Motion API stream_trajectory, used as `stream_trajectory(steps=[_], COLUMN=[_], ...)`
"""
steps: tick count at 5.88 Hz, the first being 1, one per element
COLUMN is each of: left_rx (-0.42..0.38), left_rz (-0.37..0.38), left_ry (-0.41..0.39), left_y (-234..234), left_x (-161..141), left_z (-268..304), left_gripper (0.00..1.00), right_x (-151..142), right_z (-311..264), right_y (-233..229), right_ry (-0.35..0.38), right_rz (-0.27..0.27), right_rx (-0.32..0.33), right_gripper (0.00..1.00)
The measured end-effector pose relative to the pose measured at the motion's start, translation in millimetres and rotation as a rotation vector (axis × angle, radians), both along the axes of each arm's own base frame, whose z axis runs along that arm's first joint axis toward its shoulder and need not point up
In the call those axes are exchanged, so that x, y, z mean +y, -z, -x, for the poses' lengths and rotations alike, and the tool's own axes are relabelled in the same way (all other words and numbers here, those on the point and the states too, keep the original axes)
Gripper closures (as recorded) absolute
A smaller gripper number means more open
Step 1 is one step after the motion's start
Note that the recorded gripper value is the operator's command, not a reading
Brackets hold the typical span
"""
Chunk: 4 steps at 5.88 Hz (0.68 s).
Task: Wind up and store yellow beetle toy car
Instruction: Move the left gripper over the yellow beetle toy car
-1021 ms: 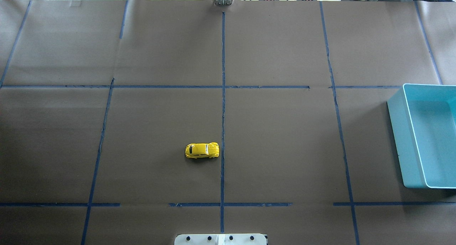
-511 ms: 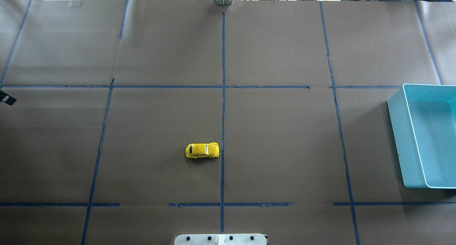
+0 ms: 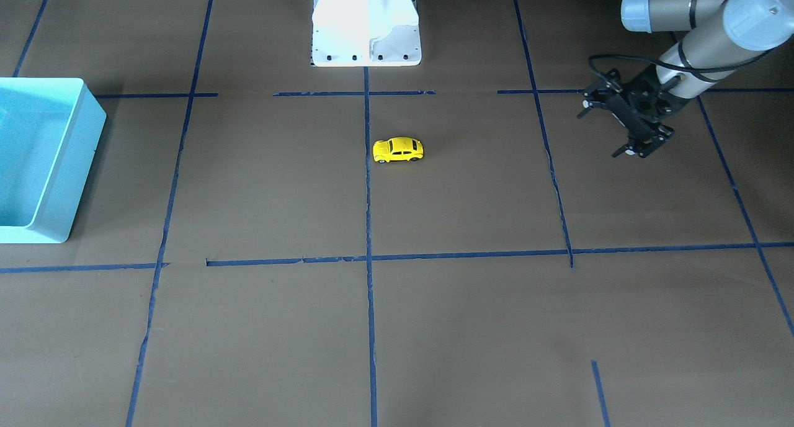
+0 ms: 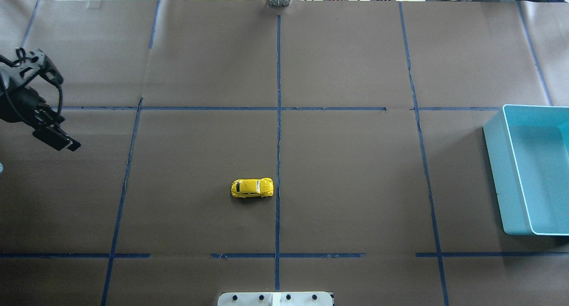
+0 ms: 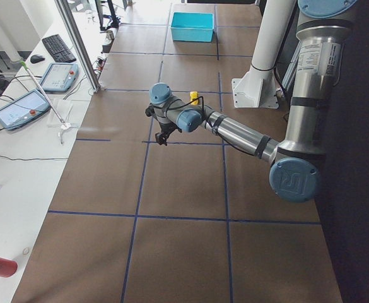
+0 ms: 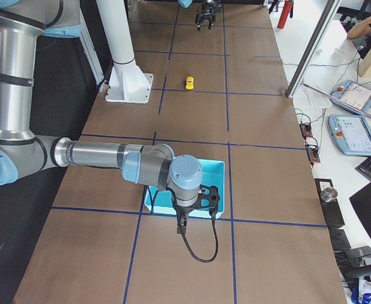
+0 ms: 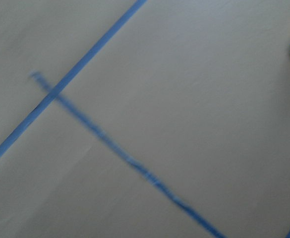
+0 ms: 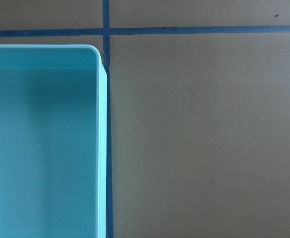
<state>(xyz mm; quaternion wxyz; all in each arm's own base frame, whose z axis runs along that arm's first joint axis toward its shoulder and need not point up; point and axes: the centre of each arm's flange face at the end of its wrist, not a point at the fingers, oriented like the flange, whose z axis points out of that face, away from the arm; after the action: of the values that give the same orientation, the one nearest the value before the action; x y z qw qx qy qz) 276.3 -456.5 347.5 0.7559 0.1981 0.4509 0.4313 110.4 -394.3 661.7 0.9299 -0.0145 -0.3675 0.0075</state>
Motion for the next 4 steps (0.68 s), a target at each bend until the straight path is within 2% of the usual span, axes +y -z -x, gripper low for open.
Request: stream_trajectory(steps=[2,4], left_rx=[0.089,0.11], left_rz=[-0.133,-0.239], left_ry=[-0.15,-0.192], left_y=[82.8,131.6], left_x=[40.0,69.9], left_z=[-88.9,-150.4], left_gripper=[0.0,0.0], right_x=[0.1,0.3], right_z=[0.0,0.0], right_y=[-0.7,-1.7], right_ry=[-0.001,-0.001], right_rz=[0.002,0.005], right_rx=[0.0,0.0], right_gripper=[0.0,0.0])
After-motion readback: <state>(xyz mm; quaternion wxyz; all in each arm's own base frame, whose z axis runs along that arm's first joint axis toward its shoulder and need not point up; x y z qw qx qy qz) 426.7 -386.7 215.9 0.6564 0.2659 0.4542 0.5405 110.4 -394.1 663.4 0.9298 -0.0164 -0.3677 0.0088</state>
